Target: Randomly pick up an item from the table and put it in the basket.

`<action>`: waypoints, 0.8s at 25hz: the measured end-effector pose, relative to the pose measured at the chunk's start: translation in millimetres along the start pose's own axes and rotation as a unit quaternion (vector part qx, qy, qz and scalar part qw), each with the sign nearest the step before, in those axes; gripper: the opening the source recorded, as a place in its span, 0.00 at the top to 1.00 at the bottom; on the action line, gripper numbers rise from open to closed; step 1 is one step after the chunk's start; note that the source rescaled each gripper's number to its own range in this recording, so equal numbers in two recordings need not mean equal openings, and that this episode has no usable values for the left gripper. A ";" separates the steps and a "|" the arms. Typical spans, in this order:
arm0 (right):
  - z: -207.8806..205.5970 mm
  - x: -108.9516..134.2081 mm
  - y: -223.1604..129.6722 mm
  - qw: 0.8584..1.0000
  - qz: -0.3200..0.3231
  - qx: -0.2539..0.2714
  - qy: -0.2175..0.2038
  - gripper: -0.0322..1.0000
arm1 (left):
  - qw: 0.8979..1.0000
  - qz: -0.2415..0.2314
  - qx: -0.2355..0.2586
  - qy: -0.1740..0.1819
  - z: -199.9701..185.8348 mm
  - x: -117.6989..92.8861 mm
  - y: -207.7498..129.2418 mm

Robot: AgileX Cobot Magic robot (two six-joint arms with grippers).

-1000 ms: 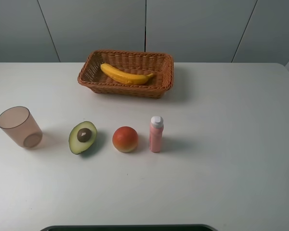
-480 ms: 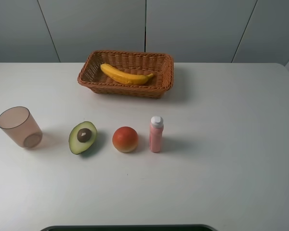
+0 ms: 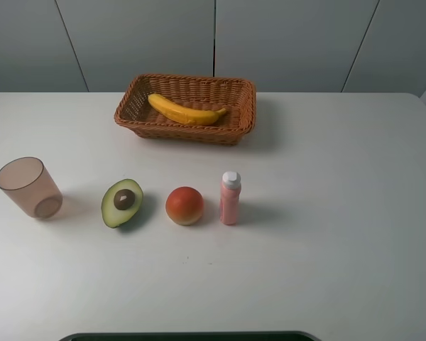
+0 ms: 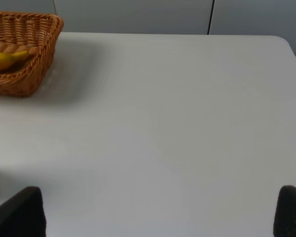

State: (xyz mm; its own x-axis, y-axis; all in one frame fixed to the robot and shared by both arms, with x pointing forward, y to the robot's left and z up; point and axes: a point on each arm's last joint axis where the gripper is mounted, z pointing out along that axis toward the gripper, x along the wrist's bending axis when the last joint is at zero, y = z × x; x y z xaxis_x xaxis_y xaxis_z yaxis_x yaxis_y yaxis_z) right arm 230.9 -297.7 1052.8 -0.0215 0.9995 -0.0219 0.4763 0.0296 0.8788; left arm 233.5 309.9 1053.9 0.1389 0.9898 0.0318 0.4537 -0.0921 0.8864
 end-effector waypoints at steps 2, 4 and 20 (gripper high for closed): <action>0.0 0.0 0.0 1.000 0.003 0.000 0.000 0.00 | 1.000 0.000 0.000 0.000 0.0 0.0 0.0; 0.0 0.0 0.0 1.000 0.007 0.000 0.000 0.00 | 1.000 0.000 0.000 0.000 0.0 0.0 0.0; 0.0 0.0 0.0 1.000 0.009 0.000 0.000 0.00 | 1.000 0.000 0.000 0.000 0.0 0.0 0.0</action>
State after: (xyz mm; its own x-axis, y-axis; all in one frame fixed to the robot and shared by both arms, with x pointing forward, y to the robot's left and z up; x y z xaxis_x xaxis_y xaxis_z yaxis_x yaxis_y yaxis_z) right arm 230.9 -297.7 1052.8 -0.0127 0.9999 -0.0057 0.4766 0.0110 0.8790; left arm 233.5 309.9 1053.9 0.1389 0.9898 0.0318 0.4537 -0.0921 0.8864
